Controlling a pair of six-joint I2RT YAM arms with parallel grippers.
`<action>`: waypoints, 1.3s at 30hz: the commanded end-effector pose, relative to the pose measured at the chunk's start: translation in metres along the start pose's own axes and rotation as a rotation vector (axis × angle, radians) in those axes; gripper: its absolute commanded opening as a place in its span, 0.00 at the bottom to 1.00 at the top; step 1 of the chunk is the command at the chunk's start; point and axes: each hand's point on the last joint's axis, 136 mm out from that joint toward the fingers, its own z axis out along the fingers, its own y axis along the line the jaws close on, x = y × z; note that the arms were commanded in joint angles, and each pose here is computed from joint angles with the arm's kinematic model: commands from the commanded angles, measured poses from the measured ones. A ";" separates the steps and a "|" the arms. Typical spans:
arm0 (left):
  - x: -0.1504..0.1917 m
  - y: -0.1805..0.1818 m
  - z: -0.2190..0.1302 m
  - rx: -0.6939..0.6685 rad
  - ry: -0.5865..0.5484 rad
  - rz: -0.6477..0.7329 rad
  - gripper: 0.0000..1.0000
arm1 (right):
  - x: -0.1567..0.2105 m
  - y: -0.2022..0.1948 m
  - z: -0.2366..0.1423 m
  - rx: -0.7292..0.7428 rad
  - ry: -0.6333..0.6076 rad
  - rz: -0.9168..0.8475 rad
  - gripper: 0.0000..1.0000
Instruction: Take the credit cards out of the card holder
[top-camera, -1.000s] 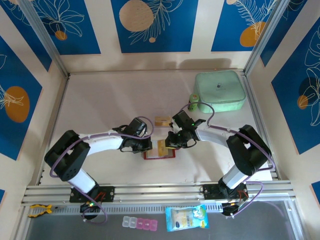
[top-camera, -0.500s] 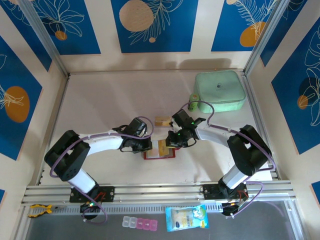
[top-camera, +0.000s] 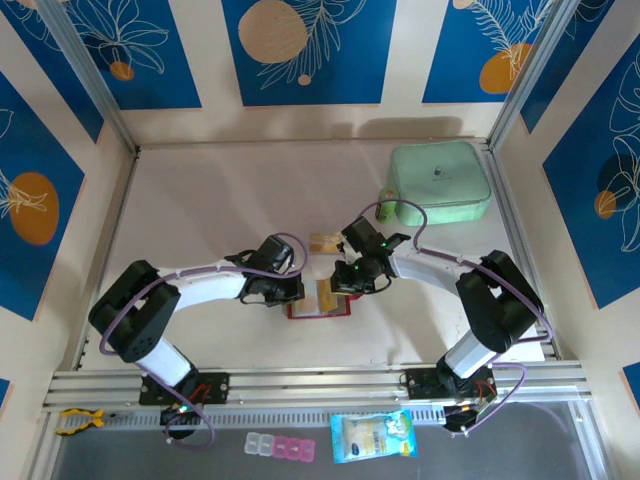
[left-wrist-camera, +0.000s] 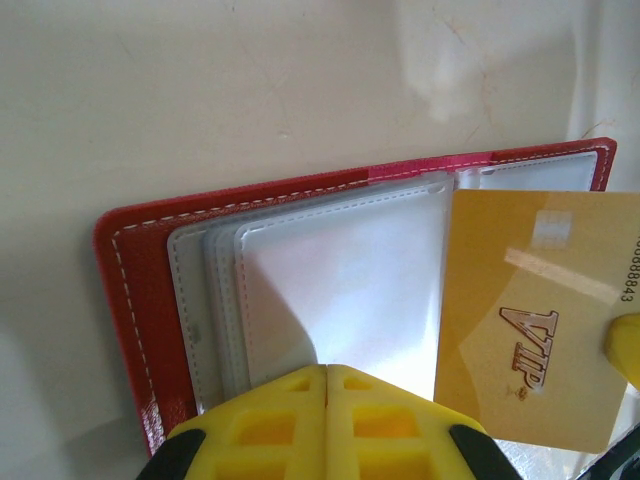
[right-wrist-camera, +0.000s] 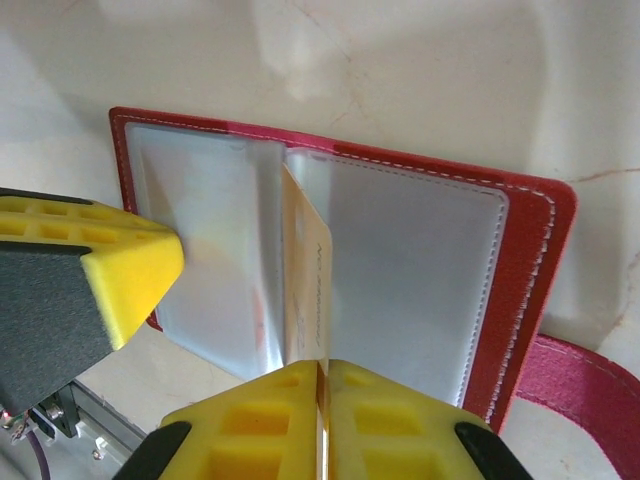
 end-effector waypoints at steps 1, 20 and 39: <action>0.013 0.016 0.000 -0.059 0.035 -0.005 0.05 | -0.001 0.010 -0.002 -0.009 0.003 -0.010 0.13; 0.013 0.015 0.000 -0.058 0.034 -0.006 0.05 | 0.008 0.015 0.002 -0.040 0.020 0.030 0.16; 0.009 0.010 -0.003 -0.041 0.016 -0.001 0.06 | 0.000 0.016 -0.025 0.022 -0.041 -0.048 0.07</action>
